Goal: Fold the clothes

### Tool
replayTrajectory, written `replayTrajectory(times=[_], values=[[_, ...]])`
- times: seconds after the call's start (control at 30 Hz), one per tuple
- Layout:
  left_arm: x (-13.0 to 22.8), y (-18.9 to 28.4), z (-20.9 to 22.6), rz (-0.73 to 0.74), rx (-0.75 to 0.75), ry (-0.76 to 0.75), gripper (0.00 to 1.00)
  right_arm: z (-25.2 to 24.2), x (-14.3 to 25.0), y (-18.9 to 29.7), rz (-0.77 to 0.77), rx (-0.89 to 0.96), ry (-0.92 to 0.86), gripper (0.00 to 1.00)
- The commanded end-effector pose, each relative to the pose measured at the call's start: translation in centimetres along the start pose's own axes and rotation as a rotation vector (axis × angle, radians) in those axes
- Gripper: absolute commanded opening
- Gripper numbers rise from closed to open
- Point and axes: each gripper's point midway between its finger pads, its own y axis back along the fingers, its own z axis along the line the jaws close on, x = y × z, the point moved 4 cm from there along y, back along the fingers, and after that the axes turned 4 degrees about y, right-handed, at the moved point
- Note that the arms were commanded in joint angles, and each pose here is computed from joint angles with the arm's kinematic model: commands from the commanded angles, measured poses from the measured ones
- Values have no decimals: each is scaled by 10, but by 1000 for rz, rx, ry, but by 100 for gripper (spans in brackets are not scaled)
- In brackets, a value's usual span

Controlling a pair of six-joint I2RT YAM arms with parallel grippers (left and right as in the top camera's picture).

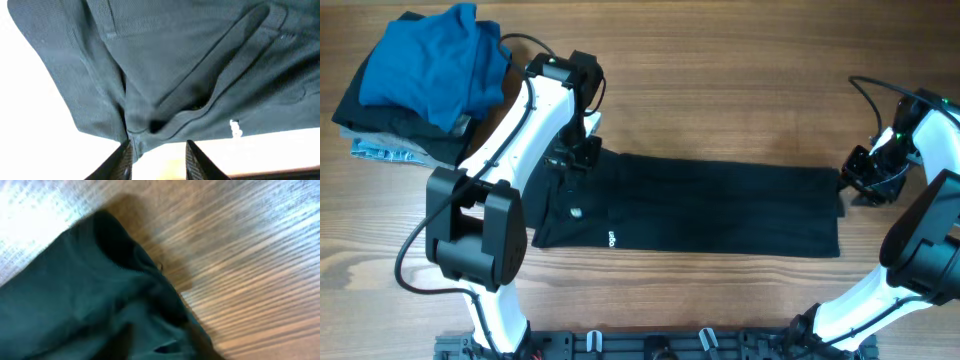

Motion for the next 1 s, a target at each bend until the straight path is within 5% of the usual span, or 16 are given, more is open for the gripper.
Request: replayTrajectory(times=[0.0,0.17,0.33,0.53,0.6,0.63,0.67,0.97], values=[[7,6,2,1,14,8,43,-1,3,8,-18,21,10,50],[4,6,-2,-14,48,8,44,0,0,8,-33,19,9,54],[2,-3,-12,-16,124,11,4,28,-13,15,-102,-289,147,54],[25,47,6,-140,148,61,4,-16,-5,21,-78,-313,54,53],[35,81,18,-282,201,126,24,-32,1,14,-49,-266,14,56],[41,102,25,-380,248,155,50,-35,3,6,-44,-268,6,63],[46,118,31,-455,274,170,62,-35,4,-3,-46,-268,7,72],[53,132,46,-527,275,210,68,-7,25,-60,-61,-478,60,76]])
